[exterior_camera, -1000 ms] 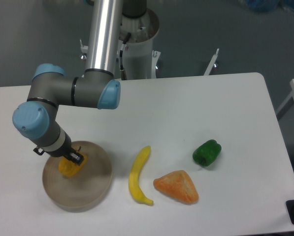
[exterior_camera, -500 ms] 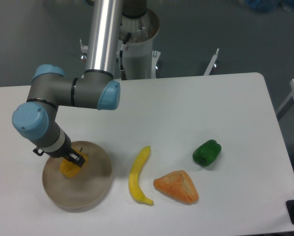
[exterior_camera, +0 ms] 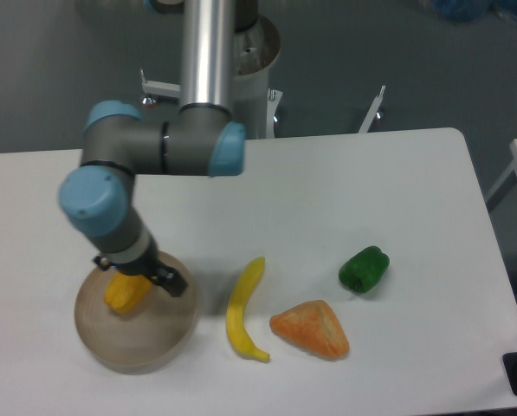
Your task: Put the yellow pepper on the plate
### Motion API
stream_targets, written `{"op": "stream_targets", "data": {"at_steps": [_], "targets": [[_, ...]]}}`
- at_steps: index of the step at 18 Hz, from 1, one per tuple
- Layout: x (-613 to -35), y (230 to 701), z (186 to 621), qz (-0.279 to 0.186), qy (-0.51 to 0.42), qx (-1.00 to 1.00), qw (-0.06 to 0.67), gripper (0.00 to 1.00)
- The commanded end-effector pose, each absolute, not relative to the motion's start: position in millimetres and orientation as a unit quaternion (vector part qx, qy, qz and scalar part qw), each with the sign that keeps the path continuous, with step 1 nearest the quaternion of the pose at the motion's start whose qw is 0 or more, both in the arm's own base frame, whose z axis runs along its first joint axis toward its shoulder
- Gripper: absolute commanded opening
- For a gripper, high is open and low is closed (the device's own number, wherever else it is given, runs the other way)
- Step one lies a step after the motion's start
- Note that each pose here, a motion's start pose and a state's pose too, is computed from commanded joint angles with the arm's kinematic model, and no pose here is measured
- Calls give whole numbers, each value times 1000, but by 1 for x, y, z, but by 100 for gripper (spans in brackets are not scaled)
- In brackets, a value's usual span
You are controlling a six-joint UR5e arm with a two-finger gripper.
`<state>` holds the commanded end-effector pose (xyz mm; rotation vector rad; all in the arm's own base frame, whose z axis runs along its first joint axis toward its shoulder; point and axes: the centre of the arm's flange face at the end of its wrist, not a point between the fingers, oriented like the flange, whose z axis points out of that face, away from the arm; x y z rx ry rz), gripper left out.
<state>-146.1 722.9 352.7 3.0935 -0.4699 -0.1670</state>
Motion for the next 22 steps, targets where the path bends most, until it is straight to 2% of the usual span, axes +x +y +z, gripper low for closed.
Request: {"op": "stream_targets", "data": {"at_steps": [3, 10, 22], "targets": [[-208, 703, 370, -60, -159, 985, -1, 100], [-296, 676, 367, -60, -178, 982, 7, 100], [-323, 664, 371, -74, -191, 979, -4, 100]]}}
